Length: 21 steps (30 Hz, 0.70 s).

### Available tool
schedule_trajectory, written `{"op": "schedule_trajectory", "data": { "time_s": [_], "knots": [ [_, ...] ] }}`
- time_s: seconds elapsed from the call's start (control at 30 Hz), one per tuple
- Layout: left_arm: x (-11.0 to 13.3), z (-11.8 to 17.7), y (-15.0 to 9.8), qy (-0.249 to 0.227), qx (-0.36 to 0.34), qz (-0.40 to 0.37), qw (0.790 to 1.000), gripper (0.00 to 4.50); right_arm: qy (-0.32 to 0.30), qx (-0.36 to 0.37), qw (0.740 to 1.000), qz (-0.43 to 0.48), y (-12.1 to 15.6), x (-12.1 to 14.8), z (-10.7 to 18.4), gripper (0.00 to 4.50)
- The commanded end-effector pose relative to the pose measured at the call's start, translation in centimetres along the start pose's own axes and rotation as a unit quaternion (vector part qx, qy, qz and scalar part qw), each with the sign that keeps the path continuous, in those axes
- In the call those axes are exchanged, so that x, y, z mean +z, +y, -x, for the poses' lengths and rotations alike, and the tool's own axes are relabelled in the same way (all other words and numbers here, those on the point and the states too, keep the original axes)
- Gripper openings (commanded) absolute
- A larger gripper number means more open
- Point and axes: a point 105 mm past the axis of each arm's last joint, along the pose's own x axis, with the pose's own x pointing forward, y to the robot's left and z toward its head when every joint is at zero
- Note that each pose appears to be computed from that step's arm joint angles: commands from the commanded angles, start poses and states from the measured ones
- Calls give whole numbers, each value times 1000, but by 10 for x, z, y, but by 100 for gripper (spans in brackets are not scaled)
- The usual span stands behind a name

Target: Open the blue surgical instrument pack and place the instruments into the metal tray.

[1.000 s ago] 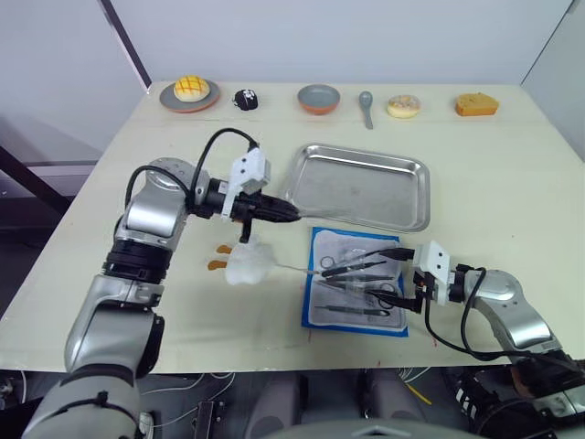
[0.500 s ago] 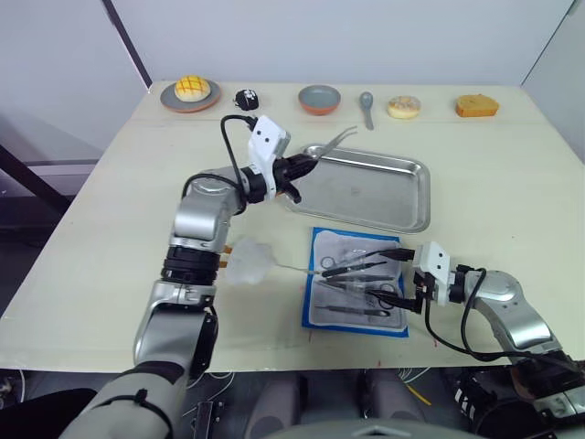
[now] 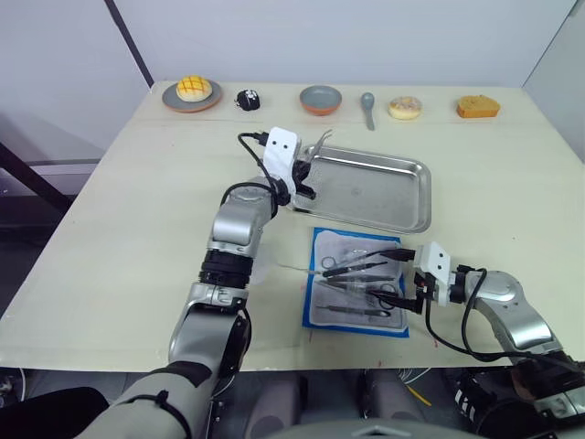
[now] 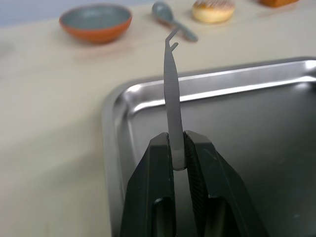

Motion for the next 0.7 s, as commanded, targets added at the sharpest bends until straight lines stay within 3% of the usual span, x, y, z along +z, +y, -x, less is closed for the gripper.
{"op": "schedule_trajectory", "data": {
  "time_s": [0.03, 0.33, 0.7],
  "knots": [
    [3, -2, -9, 9, -1, 12, 1000, 13, 117, -8, 991, -60, 15, -62, 8, 450],
    [-16, -9, -12, 66, 27, 41, 997, 13, 117, -10, 991, -57, 12, -61, 8, 450],
    [-22, -12, -6, 81, 49, 43, 995, 13, 116, -12, 991, -58, 13, -62, 8, 450]
  ]
}}
